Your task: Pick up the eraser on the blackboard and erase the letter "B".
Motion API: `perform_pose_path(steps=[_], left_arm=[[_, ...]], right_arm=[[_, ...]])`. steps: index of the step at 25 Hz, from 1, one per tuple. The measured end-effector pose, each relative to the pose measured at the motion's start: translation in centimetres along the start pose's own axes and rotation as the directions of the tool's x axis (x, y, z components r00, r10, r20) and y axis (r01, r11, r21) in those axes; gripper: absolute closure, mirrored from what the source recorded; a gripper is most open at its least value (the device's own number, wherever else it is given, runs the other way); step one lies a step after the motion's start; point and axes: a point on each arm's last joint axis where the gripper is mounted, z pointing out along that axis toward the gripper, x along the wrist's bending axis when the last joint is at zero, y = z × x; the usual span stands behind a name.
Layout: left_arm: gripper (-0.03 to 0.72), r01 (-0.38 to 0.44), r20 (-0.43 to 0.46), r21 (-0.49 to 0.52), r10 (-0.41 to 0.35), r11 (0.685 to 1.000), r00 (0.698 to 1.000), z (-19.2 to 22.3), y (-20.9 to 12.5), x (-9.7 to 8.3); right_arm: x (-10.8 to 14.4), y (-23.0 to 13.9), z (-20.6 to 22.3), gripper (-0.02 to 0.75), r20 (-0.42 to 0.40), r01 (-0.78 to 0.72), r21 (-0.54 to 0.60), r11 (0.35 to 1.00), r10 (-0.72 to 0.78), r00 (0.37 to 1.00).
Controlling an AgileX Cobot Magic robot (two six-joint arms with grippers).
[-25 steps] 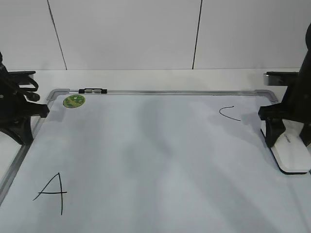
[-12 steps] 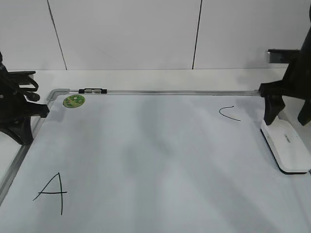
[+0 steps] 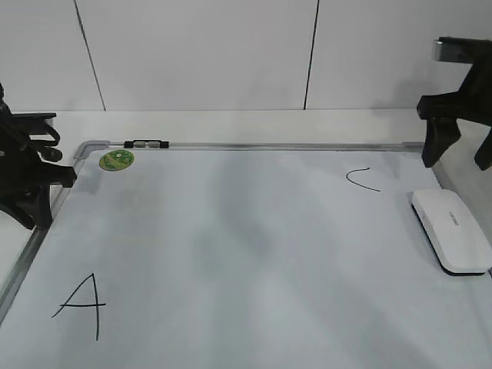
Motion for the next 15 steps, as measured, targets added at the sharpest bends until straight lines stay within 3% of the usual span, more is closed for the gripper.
perform_pose_path(steps=[5, 9, 15], left_arm=[[0.451, -0.003, -0.003, 0.006, 0.003, 1.0, 1.0, 0.0, -0.1, 0.0], [0.431, -0.005, -0.003, 0.009, 0.005, 1.0, 1.0, -0.3, -0.2, 0.0], [0.427, -0.026, -0.021, 0.039, 0.027, 0.999, 0.999, -4.2, -0.8, -0.1]], right_arm=[[0.3, -0.8, -2.6, 0.145, -0.034, -0.007, -0.062, 0.998, 0.005, 0.999], [0.5, -1.5, -4.8, 0.145, -0.044, -0.007, -0.119, 0.993, 0.002, 0.999], [0.5, -3.8, -7.9, 0.145, -0.057, -0.009, -0.189, 0.982, -0.002, 0.998]])
